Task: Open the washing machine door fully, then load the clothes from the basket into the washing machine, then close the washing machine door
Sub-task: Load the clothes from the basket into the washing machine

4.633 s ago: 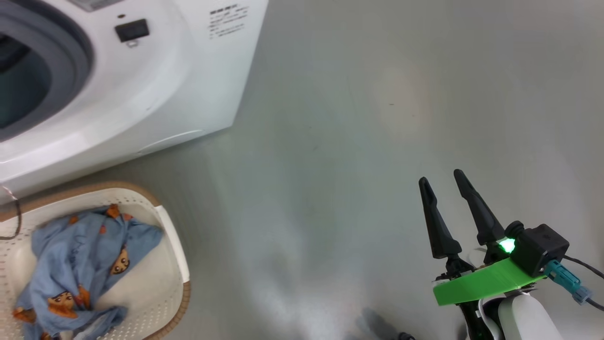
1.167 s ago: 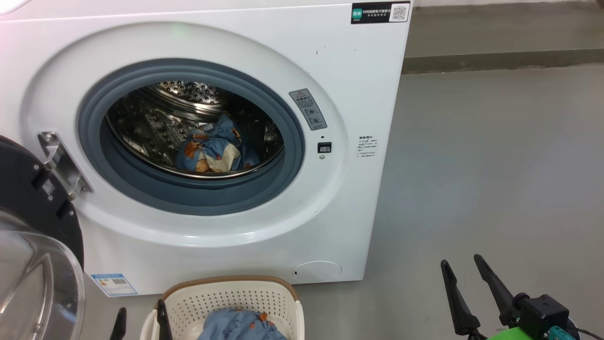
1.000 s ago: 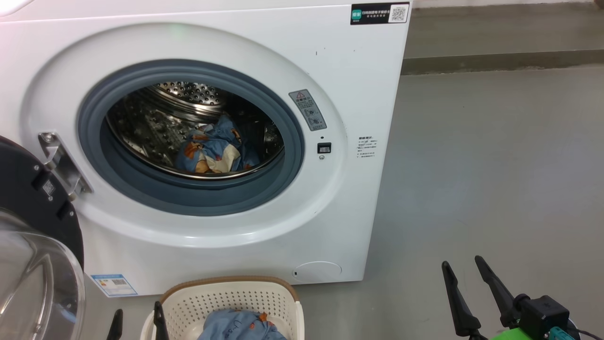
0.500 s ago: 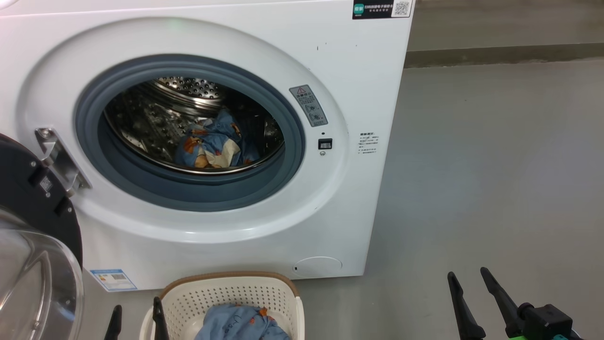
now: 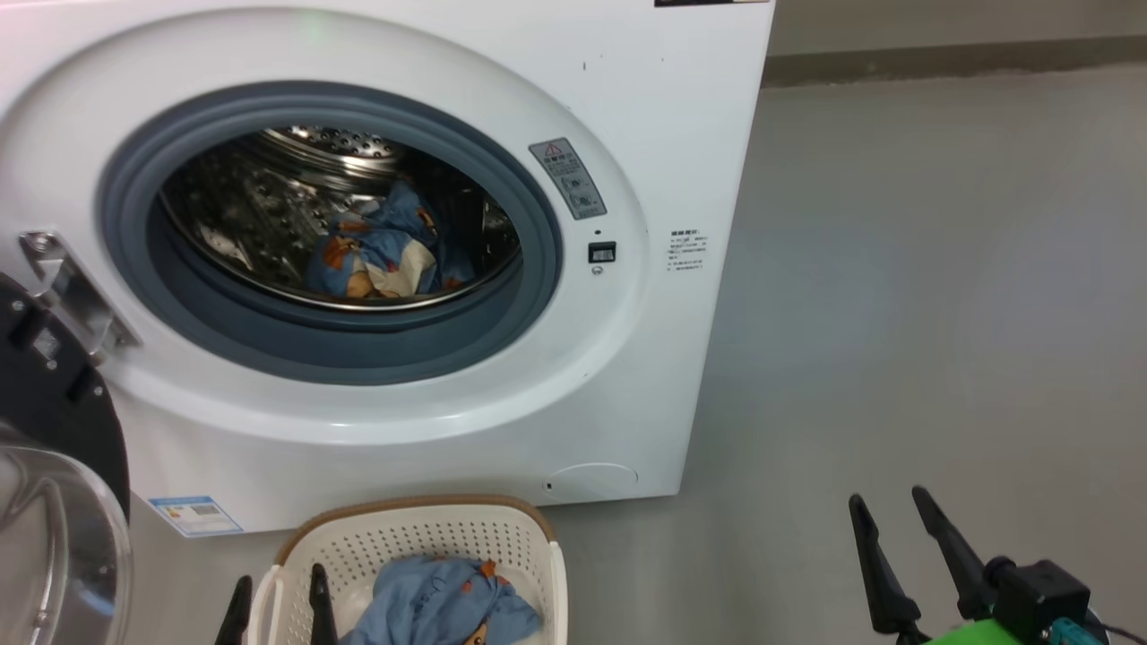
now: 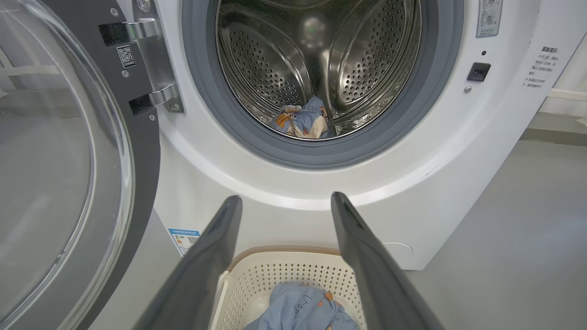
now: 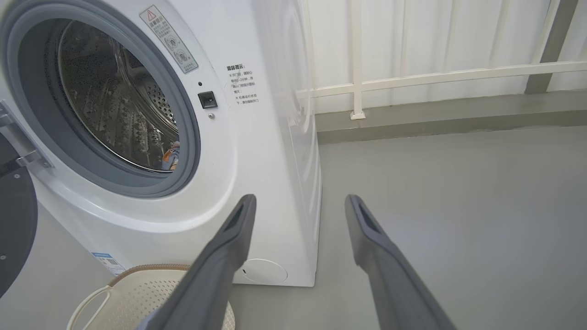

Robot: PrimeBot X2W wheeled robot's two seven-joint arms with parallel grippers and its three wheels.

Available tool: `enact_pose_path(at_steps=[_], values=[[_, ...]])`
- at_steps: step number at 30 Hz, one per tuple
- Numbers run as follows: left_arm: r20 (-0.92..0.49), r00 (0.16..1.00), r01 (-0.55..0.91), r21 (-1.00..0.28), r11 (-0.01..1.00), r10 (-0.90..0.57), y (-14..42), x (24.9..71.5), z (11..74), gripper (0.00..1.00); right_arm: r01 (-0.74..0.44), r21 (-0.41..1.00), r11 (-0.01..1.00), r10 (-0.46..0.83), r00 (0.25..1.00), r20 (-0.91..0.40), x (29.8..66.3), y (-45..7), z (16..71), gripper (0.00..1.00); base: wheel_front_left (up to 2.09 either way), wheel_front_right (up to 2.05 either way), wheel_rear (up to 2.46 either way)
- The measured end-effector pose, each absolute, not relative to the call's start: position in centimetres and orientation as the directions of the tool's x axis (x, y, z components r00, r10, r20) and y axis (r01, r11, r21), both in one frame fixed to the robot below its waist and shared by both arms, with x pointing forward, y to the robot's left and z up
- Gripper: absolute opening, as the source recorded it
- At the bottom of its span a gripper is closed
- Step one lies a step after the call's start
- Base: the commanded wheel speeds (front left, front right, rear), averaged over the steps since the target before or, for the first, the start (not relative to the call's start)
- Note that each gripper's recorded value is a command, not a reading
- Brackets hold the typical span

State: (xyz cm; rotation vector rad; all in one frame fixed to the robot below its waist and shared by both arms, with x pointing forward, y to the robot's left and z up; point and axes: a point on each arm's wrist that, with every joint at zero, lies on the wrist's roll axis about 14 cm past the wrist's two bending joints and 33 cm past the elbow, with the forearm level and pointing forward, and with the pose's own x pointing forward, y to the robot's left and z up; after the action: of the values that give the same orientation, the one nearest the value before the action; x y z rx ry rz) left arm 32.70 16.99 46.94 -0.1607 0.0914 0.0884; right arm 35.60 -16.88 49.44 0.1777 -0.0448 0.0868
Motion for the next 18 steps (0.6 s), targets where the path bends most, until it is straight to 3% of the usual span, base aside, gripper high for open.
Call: enact_pose_path(at_steps=[8, 18], values=[[-0.201, 0.979, -0.058, -0.201, 0.978, 0.016, 15.9, 36.0, 44.8, 1.0, -0.097, 0.172, 0.98, 0.08, 0.992, 0.102, 38.8, -16.8, 51.0, 1.0, 0.0, 0.0, 0.0], [-0.422, 0.898, 0.043, -0.188, 0.981, -0.12, 14.2, 40.4, 38.0, 1.0, -0.093, 0.158, 0.983, 0.081, 0.993, 0.086, 42.7, -17.0, 49.8, 1.0, 0.0, 0.0, 0.0]])
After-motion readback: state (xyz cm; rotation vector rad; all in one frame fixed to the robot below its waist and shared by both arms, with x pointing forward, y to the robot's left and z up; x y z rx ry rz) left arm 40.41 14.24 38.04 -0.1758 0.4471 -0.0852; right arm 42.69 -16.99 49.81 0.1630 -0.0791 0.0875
